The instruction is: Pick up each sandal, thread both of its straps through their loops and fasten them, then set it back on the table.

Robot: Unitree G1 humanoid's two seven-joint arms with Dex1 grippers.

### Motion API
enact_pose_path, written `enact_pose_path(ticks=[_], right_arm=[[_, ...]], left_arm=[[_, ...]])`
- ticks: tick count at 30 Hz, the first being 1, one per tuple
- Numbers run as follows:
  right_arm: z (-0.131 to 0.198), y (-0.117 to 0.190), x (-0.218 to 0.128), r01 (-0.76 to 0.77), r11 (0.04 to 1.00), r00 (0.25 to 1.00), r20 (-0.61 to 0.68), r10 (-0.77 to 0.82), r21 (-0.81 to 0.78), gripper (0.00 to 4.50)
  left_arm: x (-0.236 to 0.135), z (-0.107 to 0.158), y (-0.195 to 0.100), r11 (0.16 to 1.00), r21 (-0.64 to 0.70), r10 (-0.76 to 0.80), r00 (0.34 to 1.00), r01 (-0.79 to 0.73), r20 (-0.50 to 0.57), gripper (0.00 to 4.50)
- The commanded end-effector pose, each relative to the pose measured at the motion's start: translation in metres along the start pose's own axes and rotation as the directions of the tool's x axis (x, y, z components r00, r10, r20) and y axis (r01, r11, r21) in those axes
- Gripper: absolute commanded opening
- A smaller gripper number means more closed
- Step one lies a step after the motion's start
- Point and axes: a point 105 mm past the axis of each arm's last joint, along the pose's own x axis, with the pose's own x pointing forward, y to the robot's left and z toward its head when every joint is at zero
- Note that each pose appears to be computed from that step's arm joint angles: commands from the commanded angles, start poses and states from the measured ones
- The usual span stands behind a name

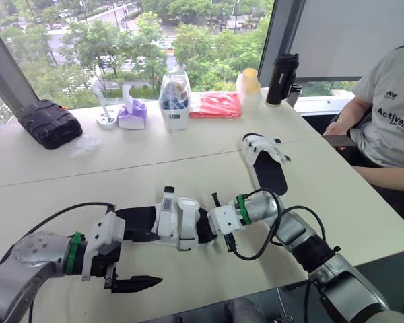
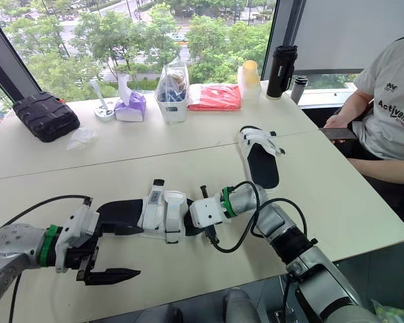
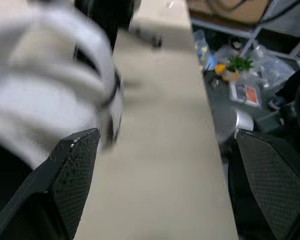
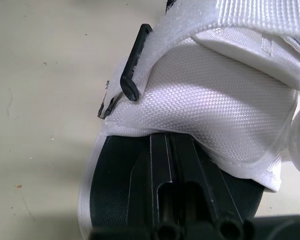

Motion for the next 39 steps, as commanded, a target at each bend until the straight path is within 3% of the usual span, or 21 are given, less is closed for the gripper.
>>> enact_pose_path(ticks=[1, 19, 39], right_arm=[[-0.012, 0.029, 0.018, -0.124, 0.991, 0.992, -0.032, 0.125, 0.049, 0.00], [-0.012, 0.029, 0.015, -0.119, 0.991, 0.992, -0.037, 0.121, 0.057, 0.00], [-0.012, 0.030, 0.014, -0.121, 0.991, 0.991, -0.042, 0.123, 0.059, 0.00]], left_arm=[[0.009, -0.003, 0.000, 0.998, 0.061, -0.010, 1.000, 0.010, 0.000, 4.48], [0.052, -0.015, 0.019, 0.998, 0.054, -0.022, 0.998, 0.019, 0.064, 4.48], [0.075, -0.006, 0.008, 0.990, 0.002, -0.139, 0.984, 0.139, 0.110, 4.48]])
